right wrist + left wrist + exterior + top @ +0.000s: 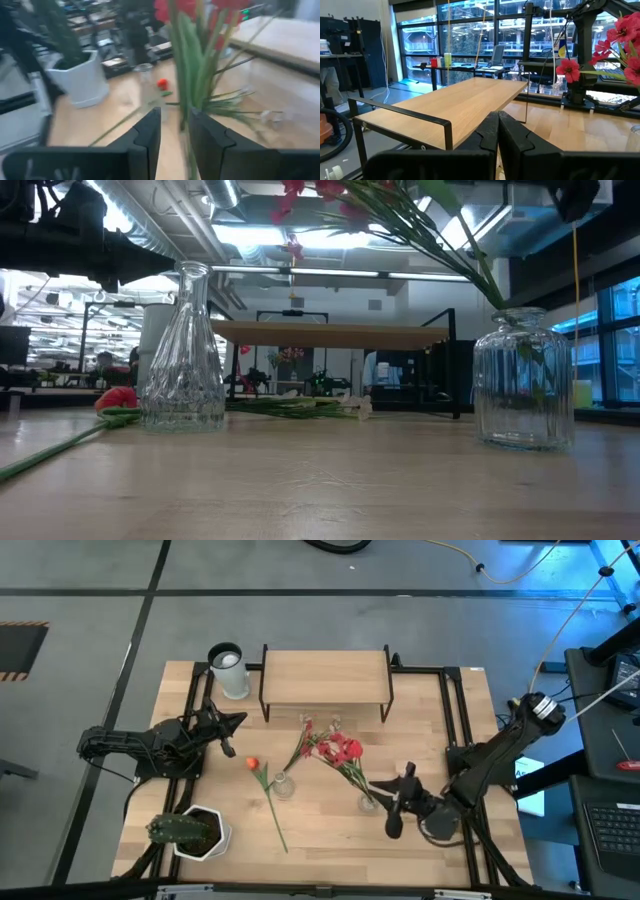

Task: Pick and place flowers into a vace then onto a shelf
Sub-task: Put the right transparent vase on the shelf

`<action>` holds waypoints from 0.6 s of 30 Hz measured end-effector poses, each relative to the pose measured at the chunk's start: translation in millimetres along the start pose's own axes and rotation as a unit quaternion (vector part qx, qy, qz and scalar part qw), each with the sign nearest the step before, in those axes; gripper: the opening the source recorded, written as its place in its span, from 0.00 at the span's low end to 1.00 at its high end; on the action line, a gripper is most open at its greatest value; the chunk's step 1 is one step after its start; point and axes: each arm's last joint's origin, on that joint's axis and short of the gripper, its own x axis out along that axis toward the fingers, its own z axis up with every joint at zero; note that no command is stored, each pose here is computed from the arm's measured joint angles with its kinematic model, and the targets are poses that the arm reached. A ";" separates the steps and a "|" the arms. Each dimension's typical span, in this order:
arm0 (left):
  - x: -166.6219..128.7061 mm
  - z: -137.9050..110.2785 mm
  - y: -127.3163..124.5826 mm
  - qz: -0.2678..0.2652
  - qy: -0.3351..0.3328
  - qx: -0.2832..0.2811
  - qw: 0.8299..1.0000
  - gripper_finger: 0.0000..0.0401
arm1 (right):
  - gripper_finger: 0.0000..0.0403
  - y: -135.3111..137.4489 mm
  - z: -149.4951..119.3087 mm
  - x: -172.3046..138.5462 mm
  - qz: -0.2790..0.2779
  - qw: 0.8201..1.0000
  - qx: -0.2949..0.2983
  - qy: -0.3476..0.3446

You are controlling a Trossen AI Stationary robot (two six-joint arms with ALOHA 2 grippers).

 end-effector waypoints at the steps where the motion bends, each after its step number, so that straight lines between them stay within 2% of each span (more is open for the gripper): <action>1: 0.0 0.0 0.0 0.000 0.000 0.000 1.000 0.01 | 0.25 -0.1 3.2 -3.0 0.010 1.000 0.006 0.002; 4: 0.0 0.0 0.0 0.000 0.000 0.000 1.000 0.01 | 0.25 -2.0 11.8 -12.3 0.027 0.999 0.029 0.002; 6: 0.0 0.0 0.0 0.000 0.000 0.000 1.000 0.01 | 0.25 -6.2 12.1 -18.1 0.044 0.998 0.042 0.031; 9: 0.0 0.0 0.0 0.000 0.000 0.000 1.000 0.01 | 0.25 -16.6 2.8 -25.4 0.055 0.987 0.089 0.122; 13: 0.0 0.0 0.0 0.000 0.000 0.000 1.000 0.01 | 0.25 -28.4 -15.3 -32.4 0.027 0.957 0.134 0.254; 15: 0.0 0.0 0.0 0.000 0.000 0.000 1.000 0.01 | 0.25 -30.0 -22.1 -34.2 0.018 0.947 0.131 0.294; 18: 0.0 0.0 0.0 0.000 0.000 0.000 1.000 0.01 | 0.26 -29.9 -28.5 -36.5 0.033 0.935 0.091 0.342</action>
